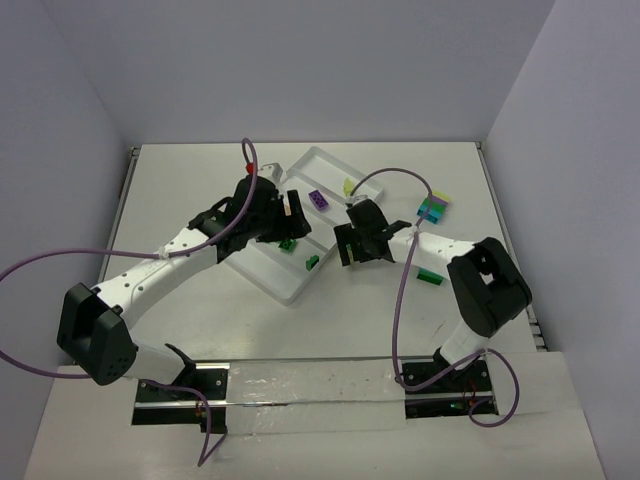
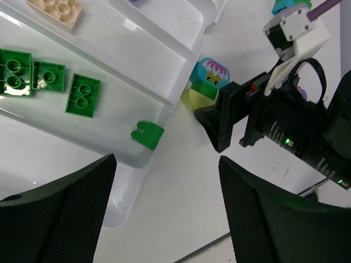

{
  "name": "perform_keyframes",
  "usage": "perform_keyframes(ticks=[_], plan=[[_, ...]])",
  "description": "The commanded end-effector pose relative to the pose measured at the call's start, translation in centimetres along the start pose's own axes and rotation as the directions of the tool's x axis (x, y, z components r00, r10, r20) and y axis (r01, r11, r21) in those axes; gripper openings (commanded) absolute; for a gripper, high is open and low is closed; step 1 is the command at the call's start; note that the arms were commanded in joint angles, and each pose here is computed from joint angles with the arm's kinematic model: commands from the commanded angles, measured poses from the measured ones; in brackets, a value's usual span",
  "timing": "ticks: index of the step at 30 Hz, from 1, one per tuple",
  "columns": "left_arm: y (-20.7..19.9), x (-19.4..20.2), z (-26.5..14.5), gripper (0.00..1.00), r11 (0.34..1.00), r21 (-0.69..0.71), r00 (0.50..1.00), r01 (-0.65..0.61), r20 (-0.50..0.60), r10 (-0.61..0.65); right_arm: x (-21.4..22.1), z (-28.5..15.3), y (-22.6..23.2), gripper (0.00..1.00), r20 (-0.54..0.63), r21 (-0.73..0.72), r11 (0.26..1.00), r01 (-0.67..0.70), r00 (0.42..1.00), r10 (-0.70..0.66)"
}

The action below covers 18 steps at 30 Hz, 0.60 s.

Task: Sort the legos into containers by color

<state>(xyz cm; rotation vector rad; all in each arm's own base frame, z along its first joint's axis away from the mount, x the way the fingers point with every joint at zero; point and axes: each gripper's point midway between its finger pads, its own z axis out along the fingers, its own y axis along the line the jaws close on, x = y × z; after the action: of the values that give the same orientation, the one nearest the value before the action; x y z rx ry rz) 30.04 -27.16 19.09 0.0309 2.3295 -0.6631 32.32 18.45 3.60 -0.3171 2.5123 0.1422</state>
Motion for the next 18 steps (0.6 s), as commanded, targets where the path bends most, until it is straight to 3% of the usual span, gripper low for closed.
perform_keyframes(ticks=[1, 7, 14, 18], plan=[[-1.5, -1.3, -0.9, 0.82, 0.999, 0.039, 0.999, -0.012, 0.038, 0.011, -2.0, -0.4, -4.3, 0.88, 0.082, 0.136, 0.978, -0.157, 0.986, 0.147], [-1.7, -1.2, -0.9, 0.82, 0.999, 0.049, 0.999, -0.013, 0.041, 0.011, -3.1, -2.5, -6.5, 0.88, 0.171, 0.155, 0.956, -0.248, 0.96, 0.221], [-2.2, -1.3, -0.6, 0.82, 0.998, 0.055, 0.999, -0.021, 0.032, 0.019, -5.1, -3.3, -3.5, 0.86, 0.21, -0.004, 0.957, -0.29, 0.935, 0.285], [-2.2, -1.3, -0.8, 0.82, 0.998, 0.054, 0.999, -0.026, 0.037, 0.024, -4.7, -1.9, -3.0, 0.86, 0.171, 0.02, 0.96, -0.28, 0.947, 0.272]])
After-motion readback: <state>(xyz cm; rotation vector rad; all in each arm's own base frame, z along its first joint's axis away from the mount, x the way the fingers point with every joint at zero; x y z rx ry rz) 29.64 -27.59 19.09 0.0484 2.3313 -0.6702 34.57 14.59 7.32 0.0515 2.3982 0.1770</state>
